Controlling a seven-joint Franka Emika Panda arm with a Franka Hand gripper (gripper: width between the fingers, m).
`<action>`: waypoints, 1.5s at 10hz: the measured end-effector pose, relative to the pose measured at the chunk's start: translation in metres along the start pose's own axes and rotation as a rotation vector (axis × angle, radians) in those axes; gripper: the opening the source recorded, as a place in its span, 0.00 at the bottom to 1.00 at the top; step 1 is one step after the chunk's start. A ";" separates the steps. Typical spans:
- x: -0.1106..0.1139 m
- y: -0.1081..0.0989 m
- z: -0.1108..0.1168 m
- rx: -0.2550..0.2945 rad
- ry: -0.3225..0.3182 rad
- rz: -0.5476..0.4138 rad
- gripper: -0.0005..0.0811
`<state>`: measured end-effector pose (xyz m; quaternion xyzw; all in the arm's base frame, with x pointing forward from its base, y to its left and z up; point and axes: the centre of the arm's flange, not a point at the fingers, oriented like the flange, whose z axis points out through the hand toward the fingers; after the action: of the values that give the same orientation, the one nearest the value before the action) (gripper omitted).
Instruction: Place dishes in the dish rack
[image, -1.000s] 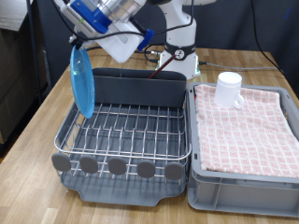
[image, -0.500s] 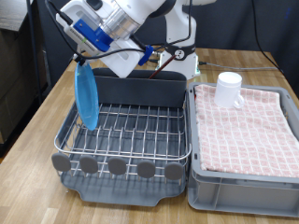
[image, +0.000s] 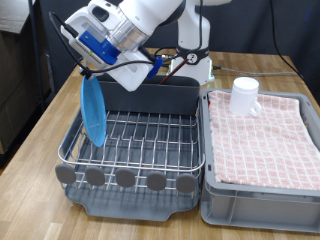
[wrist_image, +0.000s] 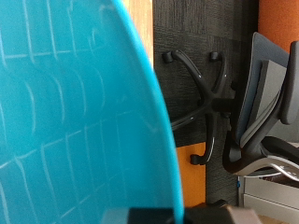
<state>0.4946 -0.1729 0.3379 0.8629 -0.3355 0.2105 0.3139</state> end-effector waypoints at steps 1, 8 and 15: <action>-0.002 -0.001 0.002 0.001 -0.002 0.000 0.03; -0.007 -0.005 0.011 0.002 -0.010 0.015 0.32; 0.009 -0.003 -0.001 0.125 -0.167 0.061 0.97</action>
<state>0.5032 -0.1748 0.3424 0.8848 -0.3728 0.1677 0.2237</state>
